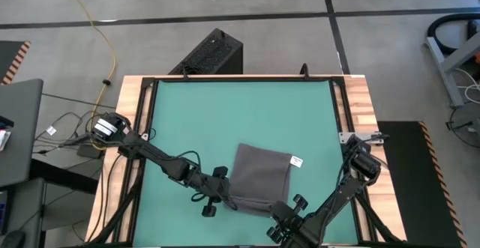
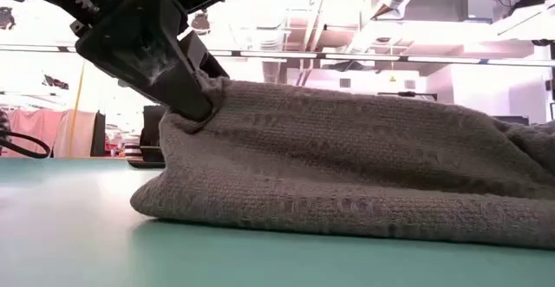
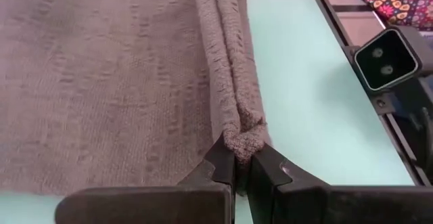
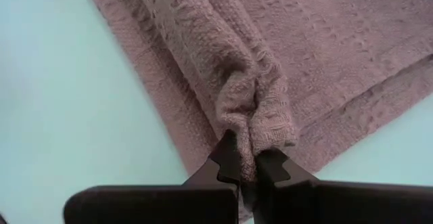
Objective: Roll towel into tight, uniform cylinder
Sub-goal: Roll the gray towel
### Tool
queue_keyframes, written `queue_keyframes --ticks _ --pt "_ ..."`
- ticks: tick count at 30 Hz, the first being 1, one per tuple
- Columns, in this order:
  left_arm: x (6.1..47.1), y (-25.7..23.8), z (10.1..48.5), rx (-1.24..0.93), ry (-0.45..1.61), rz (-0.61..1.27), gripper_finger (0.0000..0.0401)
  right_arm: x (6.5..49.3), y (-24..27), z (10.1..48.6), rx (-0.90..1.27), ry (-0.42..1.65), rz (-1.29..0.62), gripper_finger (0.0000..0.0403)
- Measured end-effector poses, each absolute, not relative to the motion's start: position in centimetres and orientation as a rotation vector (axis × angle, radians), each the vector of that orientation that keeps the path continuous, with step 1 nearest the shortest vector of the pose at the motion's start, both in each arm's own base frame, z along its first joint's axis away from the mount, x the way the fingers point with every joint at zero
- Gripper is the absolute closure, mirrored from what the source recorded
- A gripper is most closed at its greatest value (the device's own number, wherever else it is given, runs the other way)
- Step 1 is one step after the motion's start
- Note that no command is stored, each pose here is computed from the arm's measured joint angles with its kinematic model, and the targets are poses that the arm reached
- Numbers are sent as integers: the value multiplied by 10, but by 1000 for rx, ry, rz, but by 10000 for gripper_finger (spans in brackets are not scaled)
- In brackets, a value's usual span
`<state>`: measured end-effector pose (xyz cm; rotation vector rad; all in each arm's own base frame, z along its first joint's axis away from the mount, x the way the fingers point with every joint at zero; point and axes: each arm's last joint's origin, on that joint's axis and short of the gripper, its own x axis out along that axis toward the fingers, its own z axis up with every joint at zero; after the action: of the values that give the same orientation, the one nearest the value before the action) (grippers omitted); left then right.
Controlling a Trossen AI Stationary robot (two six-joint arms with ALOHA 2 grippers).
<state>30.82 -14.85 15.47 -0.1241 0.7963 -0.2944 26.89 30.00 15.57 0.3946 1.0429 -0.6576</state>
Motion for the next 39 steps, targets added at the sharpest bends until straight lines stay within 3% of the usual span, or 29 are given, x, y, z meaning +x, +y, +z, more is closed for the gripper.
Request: queue_keyframes --ticks 14,29,34,39 --pt "313 -154 121 -135 878 -335 389 269 301 152 393 1072 -617 380" --pt "307 -158 157 -87 759 -458 214 268 302 151 394 1089 -608 380" --pt "294 -158 177 -18 752 -395 218 268 302 151 378 1090 -595 380" --pt "291 -175 206 128 479 -441 233 269 303 151 374 1088 -591 380"
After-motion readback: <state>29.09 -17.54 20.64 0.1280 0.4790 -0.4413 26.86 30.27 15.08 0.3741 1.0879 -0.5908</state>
